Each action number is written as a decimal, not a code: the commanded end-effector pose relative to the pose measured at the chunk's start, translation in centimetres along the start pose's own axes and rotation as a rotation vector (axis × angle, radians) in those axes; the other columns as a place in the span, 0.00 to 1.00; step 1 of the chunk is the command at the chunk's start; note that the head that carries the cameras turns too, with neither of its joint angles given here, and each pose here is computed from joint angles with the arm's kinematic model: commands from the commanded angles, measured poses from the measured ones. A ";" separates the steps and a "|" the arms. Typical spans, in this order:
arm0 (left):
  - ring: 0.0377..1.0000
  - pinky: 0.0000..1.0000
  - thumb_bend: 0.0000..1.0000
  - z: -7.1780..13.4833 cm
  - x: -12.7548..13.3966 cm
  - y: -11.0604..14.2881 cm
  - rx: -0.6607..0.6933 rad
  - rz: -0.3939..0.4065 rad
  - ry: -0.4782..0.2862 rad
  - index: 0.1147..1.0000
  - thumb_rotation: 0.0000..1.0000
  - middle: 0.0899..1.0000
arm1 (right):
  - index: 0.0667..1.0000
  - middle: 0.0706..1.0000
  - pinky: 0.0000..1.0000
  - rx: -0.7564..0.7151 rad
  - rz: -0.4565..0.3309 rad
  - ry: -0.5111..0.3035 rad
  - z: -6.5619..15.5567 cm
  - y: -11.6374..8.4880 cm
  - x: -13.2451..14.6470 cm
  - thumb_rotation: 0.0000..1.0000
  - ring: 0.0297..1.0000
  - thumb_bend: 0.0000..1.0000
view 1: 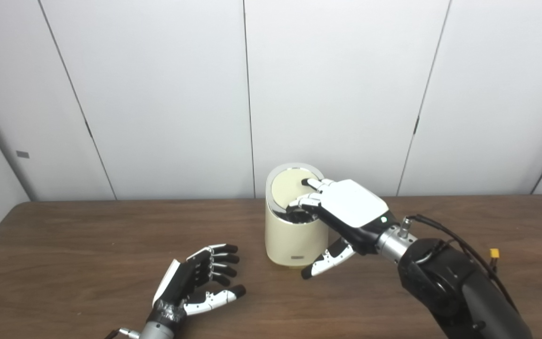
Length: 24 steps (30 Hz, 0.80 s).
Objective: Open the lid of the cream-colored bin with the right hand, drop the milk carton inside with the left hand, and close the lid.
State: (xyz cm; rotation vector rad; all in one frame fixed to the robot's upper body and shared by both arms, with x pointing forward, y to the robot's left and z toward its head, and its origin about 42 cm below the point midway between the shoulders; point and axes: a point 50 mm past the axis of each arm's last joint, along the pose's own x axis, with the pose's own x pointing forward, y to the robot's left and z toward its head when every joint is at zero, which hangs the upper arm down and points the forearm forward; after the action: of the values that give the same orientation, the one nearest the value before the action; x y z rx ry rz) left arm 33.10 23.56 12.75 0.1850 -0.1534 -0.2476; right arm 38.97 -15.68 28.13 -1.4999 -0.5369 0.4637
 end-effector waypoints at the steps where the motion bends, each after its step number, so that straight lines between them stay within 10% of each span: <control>1: 0.62 0.57 0.75 1.4 0.6 0.4 0.023 0.008 -0.055 0.74 0.16 0.68 | 0.78 0.79 0.94 -0.006 0.170 0.097 -1.3 2.2 -0.2 0.58 0.96 0.80; 17: 0.62 0.56 0.75 1.4 0.8 0.6 0.025 0.001 -0.061 0.74 0.17 0.68 | 0.74 0.74 0.88 0.197 -0.198 -0.016 -1.8 0.5 -2.1 0.41 0.92 0.68; 24: 0.61 0.56 0.76 1.4 0.8 0.9 0.027 0.001 -0.061 0.74 0.16 0.68 | 0.86 0.81 0.68 0.321 -0.291 0.016 -2.1 -0.3 -2.5 0.42 0.85 0.66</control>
State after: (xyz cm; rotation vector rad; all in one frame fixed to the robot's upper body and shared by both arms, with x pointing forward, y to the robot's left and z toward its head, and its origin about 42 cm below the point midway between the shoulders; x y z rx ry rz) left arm 33.12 23.66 12.78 0.1880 -0.1536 -0.2483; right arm 38.24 -18.80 26.74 -1.1292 -0.5895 0.3313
